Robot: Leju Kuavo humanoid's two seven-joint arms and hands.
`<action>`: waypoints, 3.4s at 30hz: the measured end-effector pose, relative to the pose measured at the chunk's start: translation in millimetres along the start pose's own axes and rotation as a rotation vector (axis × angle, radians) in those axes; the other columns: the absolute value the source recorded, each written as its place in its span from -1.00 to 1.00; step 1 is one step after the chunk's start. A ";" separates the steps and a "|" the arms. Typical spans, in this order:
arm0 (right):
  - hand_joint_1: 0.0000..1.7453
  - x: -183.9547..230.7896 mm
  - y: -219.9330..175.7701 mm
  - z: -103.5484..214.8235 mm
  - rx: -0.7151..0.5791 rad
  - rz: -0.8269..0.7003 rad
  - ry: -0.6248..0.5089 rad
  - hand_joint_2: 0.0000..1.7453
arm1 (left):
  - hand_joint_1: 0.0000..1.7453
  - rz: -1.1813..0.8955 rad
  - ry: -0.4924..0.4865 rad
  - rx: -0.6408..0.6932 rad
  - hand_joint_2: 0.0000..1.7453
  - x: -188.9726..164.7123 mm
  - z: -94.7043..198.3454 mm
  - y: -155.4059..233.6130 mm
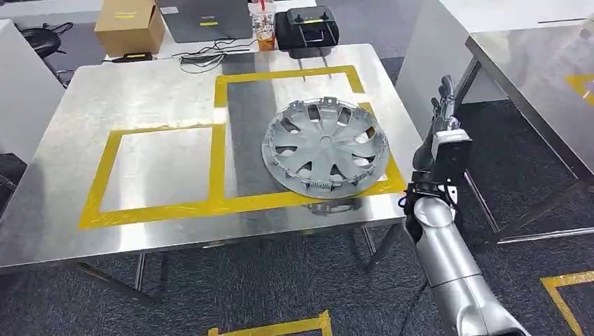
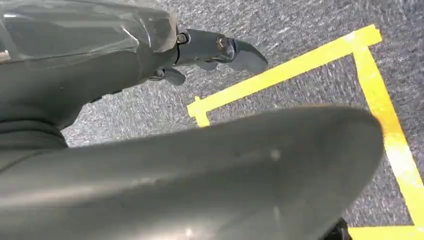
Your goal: Take the parts from the cabinet and place them on the table.
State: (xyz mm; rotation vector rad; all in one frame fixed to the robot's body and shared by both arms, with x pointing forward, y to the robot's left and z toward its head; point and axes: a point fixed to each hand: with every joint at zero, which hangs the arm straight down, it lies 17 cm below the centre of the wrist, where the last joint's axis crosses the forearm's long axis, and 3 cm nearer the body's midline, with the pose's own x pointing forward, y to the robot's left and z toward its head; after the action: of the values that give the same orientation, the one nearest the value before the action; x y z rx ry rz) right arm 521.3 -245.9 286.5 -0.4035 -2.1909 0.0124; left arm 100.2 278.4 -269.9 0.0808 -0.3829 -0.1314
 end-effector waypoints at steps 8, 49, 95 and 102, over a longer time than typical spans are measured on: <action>-1.00 -4.2 -9.3 40.2 -0.002 -0.034 0.038 -1.00 | -1.00 -0.004 -0.005 0.018 -1.00 4.3 -2.3 -0.5; -1.00 -90.0 -39.9 190.7 0.032 -0.022 0.469 -1.00 | -1.00 0.024 -0.010 0.065 -1.00 8.7 -5.2 12.5; -1.00 -262.1 -103.8 521.5 0.021 0.061 1.646 1.00 | -1.00 -0.012 0.054 0.044 -1.00 -9.1 -2.6 14.5; -1.00 -254.6 -115.8 581.9 0.086 0.120 1.799 1.00 | -1.00 -0.027 0.053 0.037 -1.00 -1.8 -4.6 14.6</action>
State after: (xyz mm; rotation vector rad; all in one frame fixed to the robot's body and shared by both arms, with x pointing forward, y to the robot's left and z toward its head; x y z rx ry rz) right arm 176.5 -351.4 -249.0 -0.2712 -0.3899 -0.1374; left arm 102.0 293.3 -273.3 0.1260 -0.3311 -0.1481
